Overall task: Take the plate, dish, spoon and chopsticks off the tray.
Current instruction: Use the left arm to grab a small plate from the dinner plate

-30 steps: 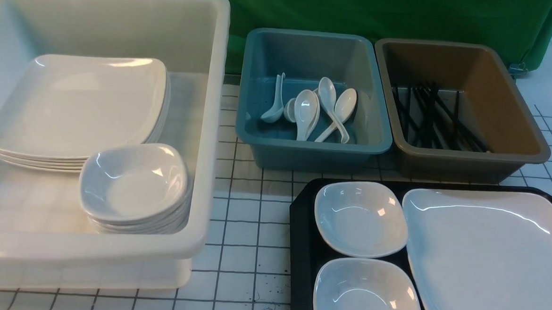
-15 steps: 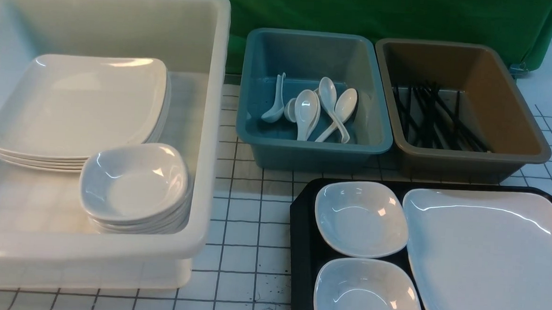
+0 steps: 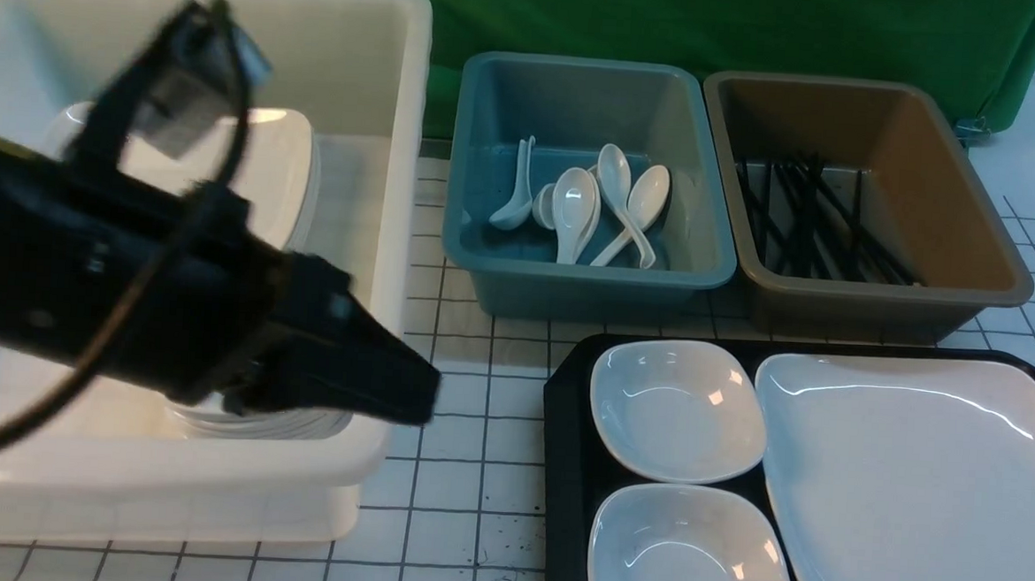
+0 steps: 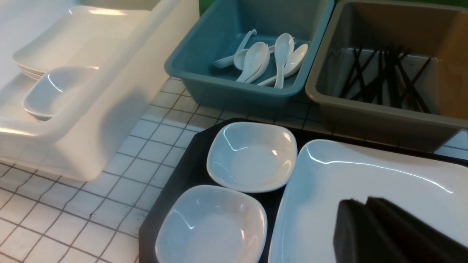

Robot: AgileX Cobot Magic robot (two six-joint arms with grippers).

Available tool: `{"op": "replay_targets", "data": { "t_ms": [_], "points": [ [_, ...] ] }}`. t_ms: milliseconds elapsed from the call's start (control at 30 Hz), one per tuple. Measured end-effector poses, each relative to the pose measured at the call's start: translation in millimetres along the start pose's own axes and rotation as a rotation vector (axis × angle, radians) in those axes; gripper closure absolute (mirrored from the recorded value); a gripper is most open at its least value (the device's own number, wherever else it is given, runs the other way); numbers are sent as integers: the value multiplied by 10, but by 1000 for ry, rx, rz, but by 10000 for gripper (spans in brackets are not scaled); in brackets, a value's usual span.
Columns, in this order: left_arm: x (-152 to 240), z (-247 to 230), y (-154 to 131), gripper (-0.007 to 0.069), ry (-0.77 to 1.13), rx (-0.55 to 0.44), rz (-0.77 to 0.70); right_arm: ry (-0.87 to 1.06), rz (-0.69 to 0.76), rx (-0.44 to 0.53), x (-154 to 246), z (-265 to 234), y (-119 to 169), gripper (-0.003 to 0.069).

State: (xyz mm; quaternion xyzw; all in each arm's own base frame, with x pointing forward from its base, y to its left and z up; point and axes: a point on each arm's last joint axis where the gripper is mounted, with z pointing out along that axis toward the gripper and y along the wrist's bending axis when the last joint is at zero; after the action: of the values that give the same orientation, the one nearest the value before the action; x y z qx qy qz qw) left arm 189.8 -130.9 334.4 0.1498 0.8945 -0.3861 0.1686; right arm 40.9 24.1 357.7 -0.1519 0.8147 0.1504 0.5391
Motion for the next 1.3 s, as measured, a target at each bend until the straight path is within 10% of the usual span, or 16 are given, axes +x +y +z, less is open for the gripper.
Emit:
{"op": "replay_targets", "data": {
  "t_ms": [667,1300],
  "points": [
    [-601,1732,389,209,159,-227,-301,-3,-1,0,-3,0,0,589],
    [-681,2152,734,220,14,-268,-417,-4,0,0,-4,0,0,571]
  ]
}}
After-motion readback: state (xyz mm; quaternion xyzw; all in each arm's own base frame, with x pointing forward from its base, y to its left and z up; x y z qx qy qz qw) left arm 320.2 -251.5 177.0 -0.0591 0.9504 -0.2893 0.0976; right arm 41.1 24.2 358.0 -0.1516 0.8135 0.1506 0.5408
